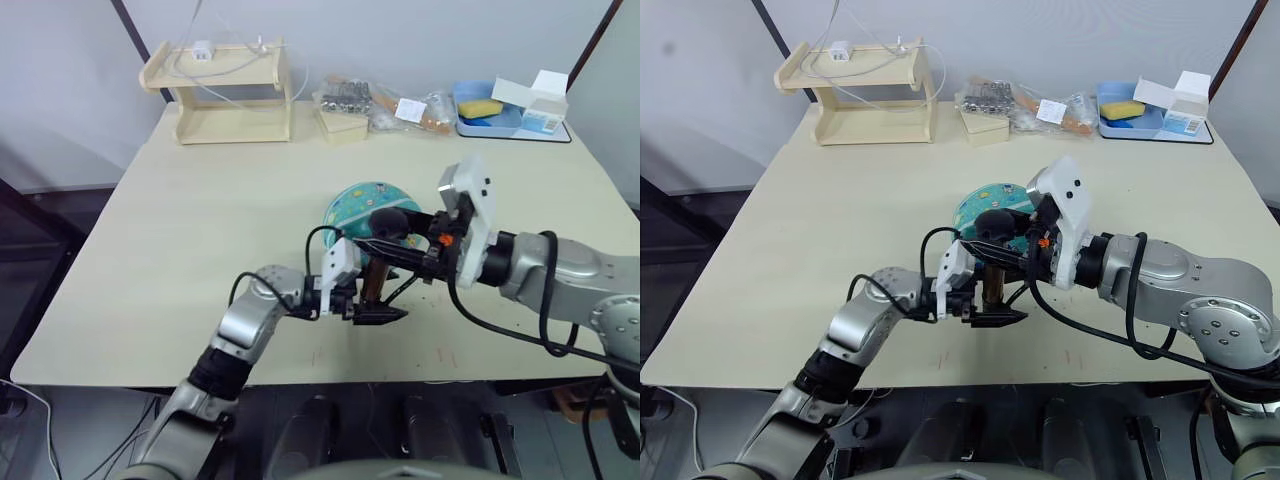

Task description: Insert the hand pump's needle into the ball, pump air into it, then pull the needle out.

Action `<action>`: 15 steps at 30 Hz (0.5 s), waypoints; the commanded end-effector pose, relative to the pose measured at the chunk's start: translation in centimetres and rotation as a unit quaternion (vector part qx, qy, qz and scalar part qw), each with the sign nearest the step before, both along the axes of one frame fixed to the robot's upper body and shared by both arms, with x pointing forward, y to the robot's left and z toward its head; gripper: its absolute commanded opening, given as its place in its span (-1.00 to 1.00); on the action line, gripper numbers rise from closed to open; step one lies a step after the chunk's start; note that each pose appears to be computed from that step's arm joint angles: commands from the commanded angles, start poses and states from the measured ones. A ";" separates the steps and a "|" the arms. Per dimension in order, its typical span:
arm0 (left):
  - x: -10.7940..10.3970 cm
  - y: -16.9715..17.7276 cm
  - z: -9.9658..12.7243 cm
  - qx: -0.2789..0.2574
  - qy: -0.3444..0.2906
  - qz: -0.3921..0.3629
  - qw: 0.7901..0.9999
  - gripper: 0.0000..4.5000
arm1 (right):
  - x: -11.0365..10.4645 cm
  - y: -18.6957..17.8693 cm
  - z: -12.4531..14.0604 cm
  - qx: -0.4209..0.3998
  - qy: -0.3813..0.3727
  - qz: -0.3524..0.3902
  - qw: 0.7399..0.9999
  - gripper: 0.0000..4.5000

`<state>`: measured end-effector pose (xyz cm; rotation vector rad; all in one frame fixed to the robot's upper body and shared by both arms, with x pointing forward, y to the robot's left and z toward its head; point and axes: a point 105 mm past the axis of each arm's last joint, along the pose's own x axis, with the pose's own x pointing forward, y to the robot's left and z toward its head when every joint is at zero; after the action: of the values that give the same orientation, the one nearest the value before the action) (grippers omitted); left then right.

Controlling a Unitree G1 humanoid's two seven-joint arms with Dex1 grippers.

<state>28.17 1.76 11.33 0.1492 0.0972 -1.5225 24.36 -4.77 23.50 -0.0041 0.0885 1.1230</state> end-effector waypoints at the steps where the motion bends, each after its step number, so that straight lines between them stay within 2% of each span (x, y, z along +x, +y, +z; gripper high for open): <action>1: -0.1 -0.1 -0.2 0.009 -0.004 -0.008 1.000 0.62 | -1.0 0.4 1.1 0.005 -0.027 0.023 0.999 -0.06; 15: -0.9 2.8 -0.2 0.022 0.011 -0.031 0.999 0.62 | -0.4 -1.1 1.3 -0.010 -0.032 0.009 0.999 -0.06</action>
<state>27.46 4.78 9.81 0.1661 0.2016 -1.5626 24.09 -5.46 23.40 -0.0510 0.1042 1.1419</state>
